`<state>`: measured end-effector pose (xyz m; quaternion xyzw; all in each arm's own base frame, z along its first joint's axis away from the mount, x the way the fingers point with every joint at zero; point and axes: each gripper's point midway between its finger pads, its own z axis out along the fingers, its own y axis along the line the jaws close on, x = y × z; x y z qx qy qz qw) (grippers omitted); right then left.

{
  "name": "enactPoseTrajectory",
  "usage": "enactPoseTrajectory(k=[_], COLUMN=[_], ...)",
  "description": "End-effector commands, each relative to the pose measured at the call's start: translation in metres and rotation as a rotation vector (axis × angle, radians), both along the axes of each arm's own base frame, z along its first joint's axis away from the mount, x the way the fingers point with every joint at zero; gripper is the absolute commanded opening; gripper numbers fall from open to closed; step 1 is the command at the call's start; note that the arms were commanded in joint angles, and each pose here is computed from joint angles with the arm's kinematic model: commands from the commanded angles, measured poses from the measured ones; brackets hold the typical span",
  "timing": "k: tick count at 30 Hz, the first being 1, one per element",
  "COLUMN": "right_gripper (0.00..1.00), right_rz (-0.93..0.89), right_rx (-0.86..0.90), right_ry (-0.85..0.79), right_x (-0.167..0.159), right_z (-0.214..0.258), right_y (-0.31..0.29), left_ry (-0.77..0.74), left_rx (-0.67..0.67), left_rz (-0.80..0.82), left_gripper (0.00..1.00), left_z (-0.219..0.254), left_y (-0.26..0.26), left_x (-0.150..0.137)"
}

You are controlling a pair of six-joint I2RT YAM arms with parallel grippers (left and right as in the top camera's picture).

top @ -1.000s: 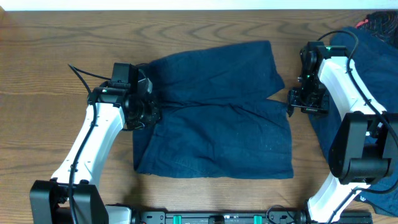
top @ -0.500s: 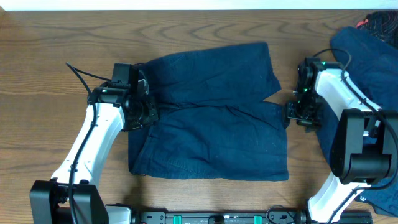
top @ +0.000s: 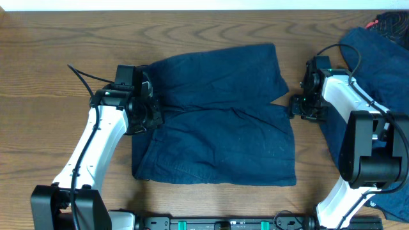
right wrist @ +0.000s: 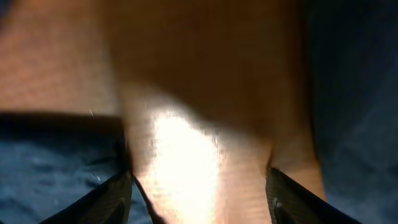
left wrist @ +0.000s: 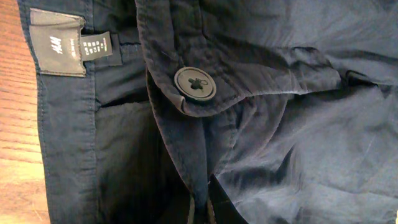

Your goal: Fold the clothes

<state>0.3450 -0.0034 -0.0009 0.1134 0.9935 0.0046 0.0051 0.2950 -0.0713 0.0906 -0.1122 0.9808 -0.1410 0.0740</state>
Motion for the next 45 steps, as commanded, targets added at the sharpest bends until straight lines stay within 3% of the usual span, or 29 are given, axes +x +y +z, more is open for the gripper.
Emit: enactPoseTrajectory(k=[1, 28, 33, 38, 45], right_gripper=[0.67, 0.67, 0.67, 0.66, 0.66], right_rz=[-0.012, 0.040, 0.016, 0.010, 0.134], right_rx=[-0.008, 0.020, -0.013, -0.011, 0.207], right_ry=[-0.011, -0.015, -0.014, -0.014, 0.005], right_x=[0.004, 0.010, 0.010, 0.010, 0.001], right_z=[-0.003, -0.024, -0.024, -0.024, -0.020], right_y=[-0.002, 0.001, -0.005, -0.007, 0.033], left_ry=[0.014, 0.030, 0.027, 0.028, 0.030], left_rx=[0.026, 0.030, 0.254, 0.240, 0.211], left_rz=[-0.006, -0.006, 0.042, 0.049, 0.044], left_gripper=[0.06, 0.06, 0.06, 0.06, 0.06], left_z=[-0.005, -0.006, -0.006, -0.005, -0.005], left_y=[0.005, 0.006, 0.047, 0.047, 0.042], left_x=[-0.004, -0.008, -0.008, -0.007, -0.007])
